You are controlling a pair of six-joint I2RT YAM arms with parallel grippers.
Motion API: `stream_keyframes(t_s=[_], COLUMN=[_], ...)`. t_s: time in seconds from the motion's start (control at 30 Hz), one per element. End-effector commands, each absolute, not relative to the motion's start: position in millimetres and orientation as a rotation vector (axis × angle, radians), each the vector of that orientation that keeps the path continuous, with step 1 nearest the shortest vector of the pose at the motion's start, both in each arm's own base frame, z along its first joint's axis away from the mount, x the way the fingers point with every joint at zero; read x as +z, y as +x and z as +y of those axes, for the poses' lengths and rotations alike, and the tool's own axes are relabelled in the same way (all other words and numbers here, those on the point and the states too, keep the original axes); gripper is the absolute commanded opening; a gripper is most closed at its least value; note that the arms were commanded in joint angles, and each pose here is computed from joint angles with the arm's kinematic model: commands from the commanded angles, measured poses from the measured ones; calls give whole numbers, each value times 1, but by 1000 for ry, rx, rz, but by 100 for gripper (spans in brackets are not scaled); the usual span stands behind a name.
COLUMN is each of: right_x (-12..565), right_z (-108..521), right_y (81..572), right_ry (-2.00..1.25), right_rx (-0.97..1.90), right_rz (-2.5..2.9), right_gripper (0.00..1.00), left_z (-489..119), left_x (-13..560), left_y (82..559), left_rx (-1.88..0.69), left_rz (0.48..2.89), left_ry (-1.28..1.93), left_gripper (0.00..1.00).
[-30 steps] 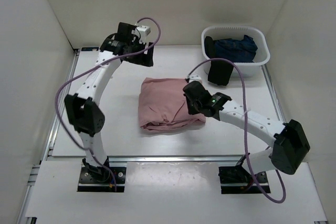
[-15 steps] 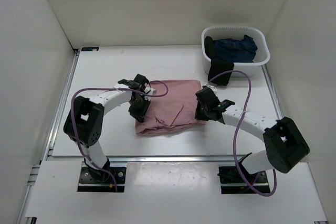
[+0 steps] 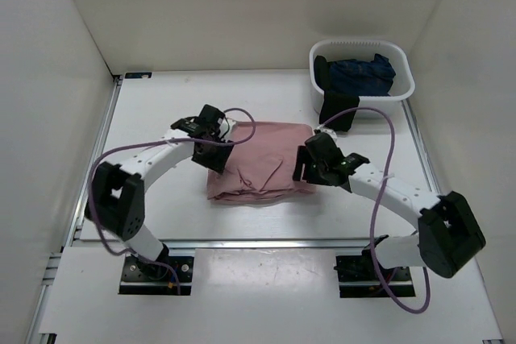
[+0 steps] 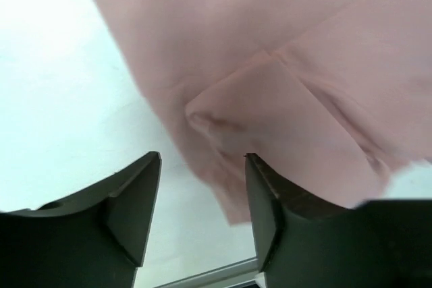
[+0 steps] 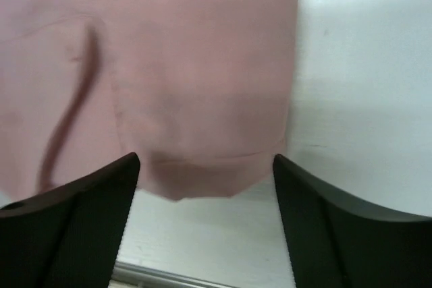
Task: Fold and stack the trousers
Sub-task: Fold the trousers
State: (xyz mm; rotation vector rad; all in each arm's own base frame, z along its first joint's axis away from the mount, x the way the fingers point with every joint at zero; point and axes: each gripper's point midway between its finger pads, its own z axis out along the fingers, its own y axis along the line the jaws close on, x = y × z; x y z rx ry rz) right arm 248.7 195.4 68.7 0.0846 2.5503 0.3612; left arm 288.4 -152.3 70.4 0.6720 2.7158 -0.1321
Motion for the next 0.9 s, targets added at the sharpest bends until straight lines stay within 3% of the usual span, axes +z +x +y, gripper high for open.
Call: stream_keyframes(t_s=[0.0,0.03,0.17,0.3,0.4,0.67,0.87], right_x=[138,153,182,187,194,213,205], right_z=[189,178,119,65,28,-21,-21], right_y=[263,259,246,227,217,195,201], right_ry=[-14,-11,124,336,476,578,556], right_rx=[353,309,108,-23,-109,-345,-410], right_rz=[2417,2434,2467,2485,2410,2323,2378], right_gripper=[88,99,99,99,99,99,99], left_z=[-158,-155,-97,28,102,221,230], left_x=[166,179,215,215,198,155,165], left_y=[307,308,324,337,323,268,268], left_rx=[-173,-164,33,505,673,608,532], left_rz=[2449,2412,2325,2327,2400,2511,2470], left_ry=[597,581,365,-36,-274,-802,-847], left_gripper=[69,71,75,96,100,100,100])
